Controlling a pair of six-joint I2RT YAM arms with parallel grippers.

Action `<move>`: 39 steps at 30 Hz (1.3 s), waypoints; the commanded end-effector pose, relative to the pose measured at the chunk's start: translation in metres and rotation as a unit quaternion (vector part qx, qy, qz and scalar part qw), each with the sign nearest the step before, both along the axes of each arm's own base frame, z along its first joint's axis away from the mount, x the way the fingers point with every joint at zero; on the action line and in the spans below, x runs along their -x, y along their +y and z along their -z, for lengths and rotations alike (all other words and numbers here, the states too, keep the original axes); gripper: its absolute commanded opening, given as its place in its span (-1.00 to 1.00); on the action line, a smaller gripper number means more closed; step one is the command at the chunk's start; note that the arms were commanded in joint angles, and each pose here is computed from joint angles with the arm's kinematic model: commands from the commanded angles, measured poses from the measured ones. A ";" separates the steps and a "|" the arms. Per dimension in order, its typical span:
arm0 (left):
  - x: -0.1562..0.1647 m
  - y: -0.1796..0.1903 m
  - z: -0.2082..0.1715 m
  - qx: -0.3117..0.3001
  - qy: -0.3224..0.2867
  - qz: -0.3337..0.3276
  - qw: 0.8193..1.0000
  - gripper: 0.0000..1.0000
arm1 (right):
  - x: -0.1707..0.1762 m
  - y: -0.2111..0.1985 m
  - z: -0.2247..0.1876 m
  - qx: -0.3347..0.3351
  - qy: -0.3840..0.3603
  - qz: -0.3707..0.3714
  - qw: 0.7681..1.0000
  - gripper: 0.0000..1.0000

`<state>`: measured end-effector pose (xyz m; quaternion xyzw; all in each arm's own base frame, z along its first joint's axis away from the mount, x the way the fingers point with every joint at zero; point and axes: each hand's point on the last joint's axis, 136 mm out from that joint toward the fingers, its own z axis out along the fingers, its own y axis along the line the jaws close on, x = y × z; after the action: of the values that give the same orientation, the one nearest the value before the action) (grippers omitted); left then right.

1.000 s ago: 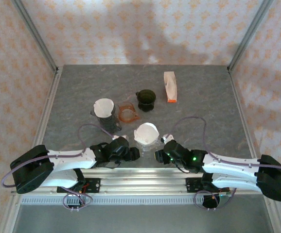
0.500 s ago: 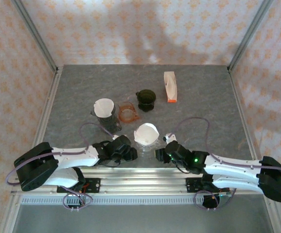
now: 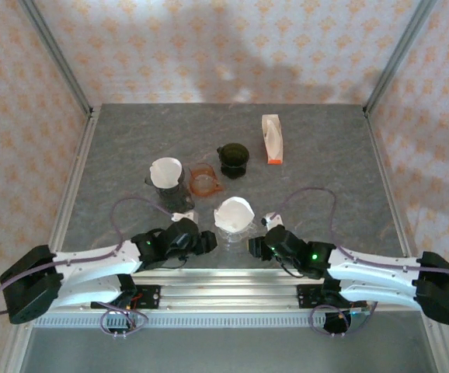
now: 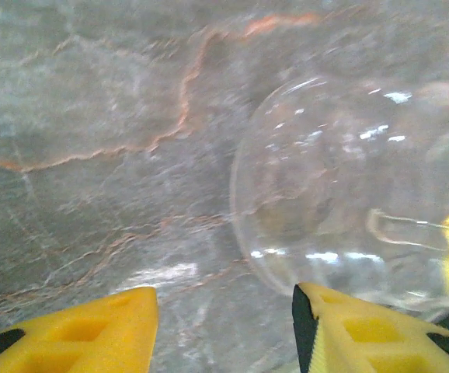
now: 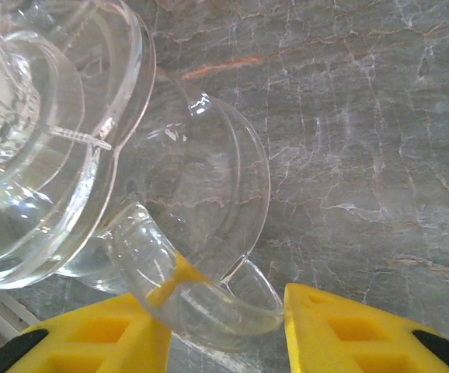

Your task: Place the coffee filter in the dripper

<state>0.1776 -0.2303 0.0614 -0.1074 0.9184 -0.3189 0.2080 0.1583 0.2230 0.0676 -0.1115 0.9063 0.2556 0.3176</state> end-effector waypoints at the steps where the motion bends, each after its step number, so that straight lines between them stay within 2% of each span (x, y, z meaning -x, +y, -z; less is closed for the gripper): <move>1: 0.001 0.019 0.008 -0.029 -0.005 -0.023 0.999 -0.01 | -0.004 -0.009 -0.004 -0.002 -0.012 0.025 1.000 -0.16; 4: 0.001 0.015 0.011 -0.021 -0.009 -0.018 1.000 -0.19 | -0.001 -0.013 -0.005 -0.008 -0.010 0.028 1.000 -0.16; 8: -0.004 -0.003 0.014 0.007 -0.014 -0.005 1.000 -0.56 | 0.001 -0.014 -0.005 -0.012 -0.004 0.026 1.000 -0.18; 13: -0.015 -0.025 0.011 0.042 -0.031 0.003 0.999 -0.77 | 0.003 -0.011 -0.007 -0.016 -0.001 0.020 1.000 -0.22; 16: -0.021 -0.037 0.008 0.064 -0.039 0.006 0.997 -0.99 | 0.003 -0.010 -0.005 -0.015 0.001 0.019 1.000 -0.23; 26: -0.027 -0.048 0.009 0.070 -0.041 0.011 0.997 -1.00 | 0.001 -0.007 0.002 -0.006 0.004 0.018 1.000 -0.28; 39: -0.046 -0.067 0.009 0.068 -0.054 0.012 0.996 -1.00 | -0.016 -0.014 0.005 0.002 -0.019 0.056 0.998 -0.33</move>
<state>0.2178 -0.2696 0.0324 -0.1209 0.8989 -0.3448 0.2419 0.1791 0.2044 0.0706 -0.0628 0.9034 0.2176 0.3641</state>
